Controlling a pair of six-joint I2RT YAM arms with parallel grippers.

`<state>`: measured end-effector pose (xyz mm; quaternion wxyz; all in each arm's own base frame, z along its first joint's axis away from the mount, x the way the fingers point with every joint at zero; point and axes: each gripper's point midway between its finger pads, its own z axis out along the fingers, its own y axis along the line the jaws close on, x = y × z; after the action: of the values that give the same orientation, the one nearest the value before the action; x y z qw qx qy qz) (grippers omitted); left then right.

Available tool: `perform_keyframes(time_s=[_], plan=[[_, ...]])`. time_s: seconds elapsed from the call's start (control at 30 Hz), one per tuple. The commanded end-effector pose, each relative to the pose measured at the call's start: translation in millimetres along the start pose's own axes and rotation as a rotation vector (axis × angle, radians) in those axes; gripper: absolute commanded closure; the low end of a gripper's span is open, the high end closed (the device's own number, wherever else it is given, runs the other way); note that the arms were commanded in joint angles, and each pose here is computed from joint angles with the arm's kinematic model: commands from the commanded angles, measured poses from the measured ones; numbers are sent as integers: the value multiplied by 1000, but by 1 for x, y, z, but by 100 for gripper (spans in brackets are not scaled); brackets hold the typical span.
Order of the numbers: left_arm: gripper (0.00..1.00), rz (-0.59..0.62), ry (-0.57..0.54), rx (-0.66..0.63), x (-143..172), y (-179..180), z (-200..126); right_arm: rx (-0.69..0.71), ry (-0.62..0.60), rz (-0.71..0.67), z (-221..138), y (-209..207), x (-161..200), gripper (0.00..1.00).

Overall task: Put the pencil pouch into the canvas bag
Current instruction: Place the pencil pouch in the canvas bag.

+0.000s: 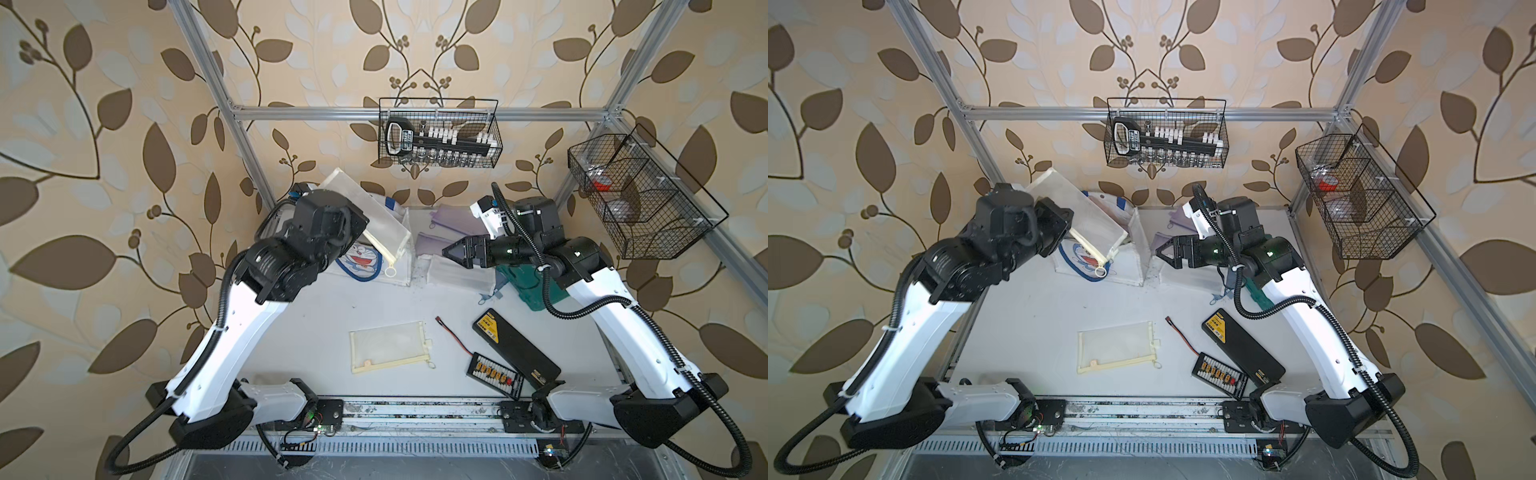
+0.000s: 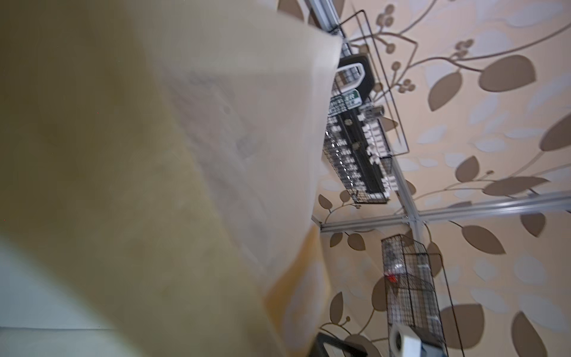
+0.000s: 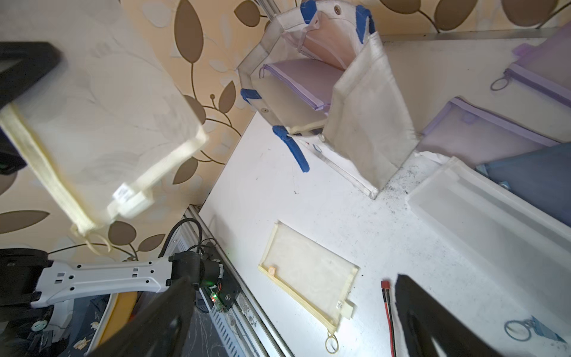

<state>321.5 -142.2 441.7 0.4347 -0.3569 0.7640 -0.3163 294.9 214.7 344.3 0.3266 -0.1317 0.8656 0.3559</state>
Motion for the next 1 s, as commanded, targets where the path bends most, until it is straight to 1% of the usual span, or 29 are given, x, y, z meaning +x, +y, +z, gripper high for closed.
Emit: perform_keyframes(time_s=[0.0,0.1,0.17,0.23,0.3,0.37,0.47,0.8,0.87,0.97], plan=[[97,-54,-70,-234,-15,38,37,47,-12,8,-11,-5,5,0],[96,-107,-85,-250,-23,37,69,42,-9,13,-14,-5,12,1],[96,-172,-91,-304,-26,49,90,37,-6,22,-15,-5,18,0],[96,-221,-94,-343,-31,55,104,31,-1,31,-15,-6,24,0],[96,-241,-85,-372,-31,60,121,26,0,37,-16,-6,27,0],[96,-246,-76,-374,-31,61,140,15,7,40,-15,-5,30,0],[96,-288,-53,-421,-27,78,160,9,18,41,-13,-5,32,0],[94,-370,-4,-560,-1,119,184,7,26,37,-7,-8,32,0],[90,-375,-1,-582,3,125,188,5,25,38,-6,-7,30,0],[80,-377,2,-592,6,130,194,3,24,35,-5,-7,29,0]])
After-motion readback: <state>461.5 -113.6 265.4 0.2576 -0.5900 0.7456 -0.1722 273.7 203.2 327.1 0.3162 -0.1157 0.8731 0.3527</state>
